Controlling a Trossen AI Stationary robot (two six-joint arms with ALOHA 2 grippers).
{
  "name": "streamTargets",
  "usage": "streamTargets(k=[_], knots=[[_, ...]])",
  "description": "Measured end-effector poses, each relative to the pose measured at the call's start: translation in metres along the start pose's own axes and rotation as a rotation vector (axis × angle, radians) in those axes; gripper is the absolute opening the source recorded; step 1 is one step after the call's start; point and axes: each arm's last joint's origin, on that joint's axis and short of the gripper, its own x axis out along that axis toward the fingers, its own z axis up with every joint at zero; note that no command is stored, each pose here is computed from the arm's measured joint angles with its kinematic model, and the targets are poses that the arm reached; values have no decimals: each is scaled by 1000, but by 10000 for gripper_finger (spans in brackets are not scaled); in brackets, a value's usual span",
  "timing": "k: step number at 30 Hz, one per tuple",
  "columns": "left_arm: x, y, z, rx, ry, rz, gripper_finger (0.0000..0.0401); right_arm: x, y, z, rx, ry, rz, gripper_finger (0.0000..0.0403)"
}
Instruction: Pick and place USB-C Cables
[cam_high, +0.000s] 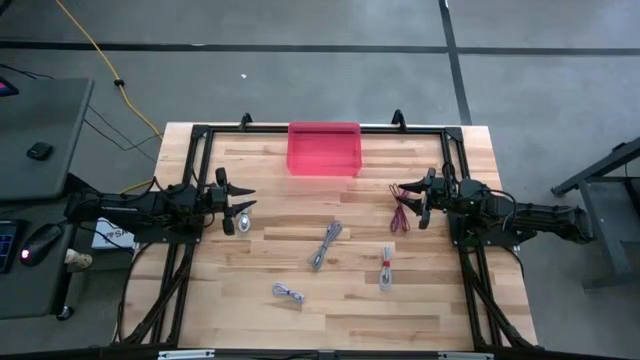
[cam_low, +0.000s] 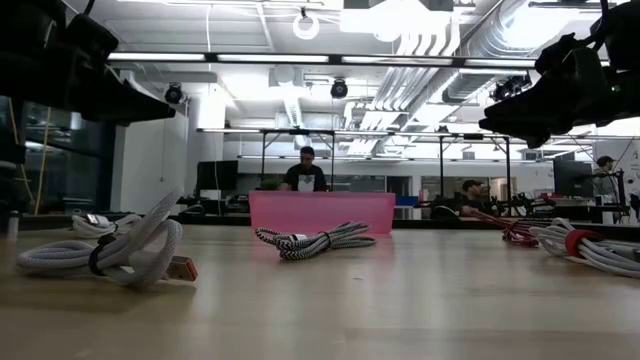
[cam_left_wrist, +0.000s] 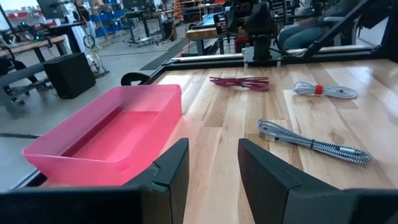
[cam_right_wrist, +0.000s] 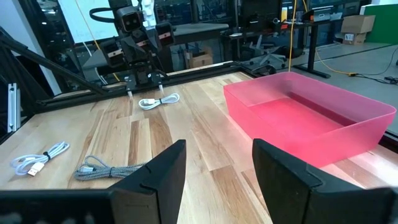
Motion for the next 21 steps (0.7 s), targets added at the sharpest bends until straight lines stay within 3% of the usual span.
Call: streamTargets(k=[10, 16, 21], knots=[[0, 0, 1, 28, -8, 1, 117, 0, 0, 1, 1, -8, -19, 176], [0, 0, 1, -28, -7, 0, 117, 0, 0, -1, 64, 9, 17, 176], [0, 0, 1, -30, -6, 0, 117, 0, 2, 8, 60, -76, 39, 176]])
